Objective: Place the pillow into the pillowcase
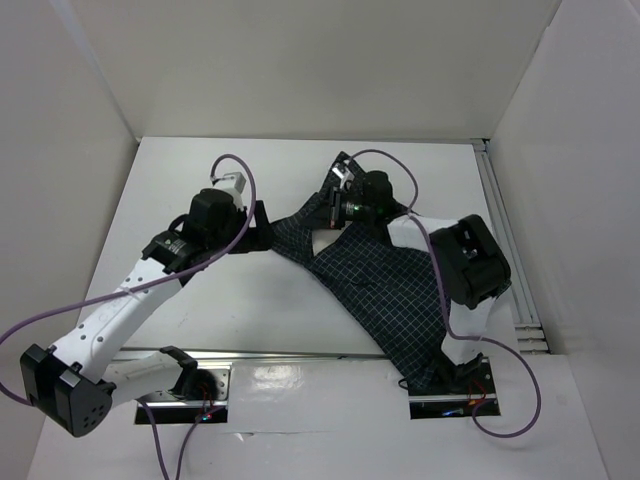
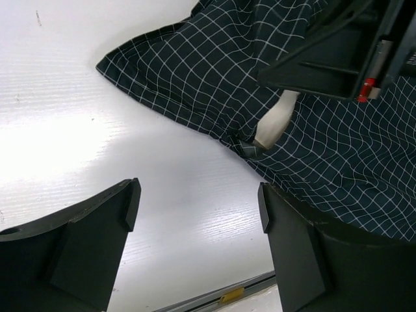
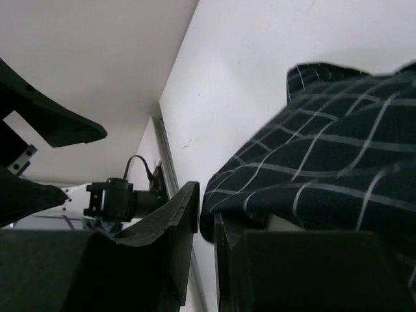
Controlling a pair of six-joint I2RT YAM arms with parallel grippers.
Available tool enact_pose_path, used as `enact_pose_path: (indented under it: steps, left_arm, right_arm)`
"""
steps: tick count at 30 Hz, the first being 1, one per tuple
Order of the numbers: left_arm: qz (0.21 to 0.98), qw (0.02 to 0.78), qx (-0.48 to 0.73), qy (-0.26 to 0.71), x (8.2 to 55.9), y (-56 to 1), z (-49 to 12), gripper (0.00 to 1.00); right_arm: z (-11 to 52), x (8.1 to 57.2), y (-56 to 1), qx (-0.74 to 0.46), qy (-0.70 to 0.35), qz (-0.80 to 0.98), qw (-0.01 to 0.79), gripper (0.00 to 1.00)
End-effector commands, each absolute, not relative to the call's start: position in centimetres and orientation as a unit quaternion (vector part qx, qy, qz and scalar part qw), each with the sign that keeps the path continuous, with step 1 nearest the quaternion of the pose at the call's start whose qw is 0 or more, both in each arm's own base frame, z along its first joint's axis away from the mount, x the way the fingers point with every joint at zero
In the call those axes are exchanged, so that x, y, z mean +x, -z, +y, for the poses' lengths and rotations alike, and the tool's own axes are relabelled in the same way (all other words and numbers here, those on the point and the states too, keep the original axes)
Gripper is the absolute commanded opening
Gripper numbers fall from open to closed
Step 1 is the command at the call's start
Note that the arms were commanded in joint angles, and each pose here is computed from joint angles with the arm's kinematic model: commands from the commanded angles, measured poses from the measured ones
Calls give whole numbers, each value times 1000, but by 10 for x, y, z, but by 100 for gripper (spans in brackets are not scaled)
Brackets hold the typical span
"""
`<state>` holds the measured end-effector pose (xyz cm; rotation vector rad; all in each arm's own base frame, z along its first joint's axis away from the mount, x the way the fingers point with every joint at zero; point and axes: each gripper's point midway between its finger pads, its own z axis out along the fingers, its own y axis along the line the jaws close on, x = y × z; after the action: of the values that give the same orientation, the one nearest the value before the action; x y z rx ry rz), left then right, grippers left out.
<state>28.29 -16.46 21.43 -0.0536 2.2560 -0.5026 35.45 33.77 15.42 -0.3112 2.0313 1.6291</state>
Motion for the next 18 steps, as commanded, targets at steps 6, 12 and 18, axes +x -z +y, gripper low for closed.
enact_pose_path:
  steps: [6,12,18]
  left_arm:
    - [882,412,-17,227,299,-216,-181,91]
    - [887,401,-8,230,309,-210,-190,91]
    - [893,372,30,250,313,-197,-208,100]
  right_arm:
    - [268,326,-174,-89,-440,851,273,19]
    - [200,308,-153,6,-261,929,265,13]
    - [196,321,-156,-7,-244,929,277,25]
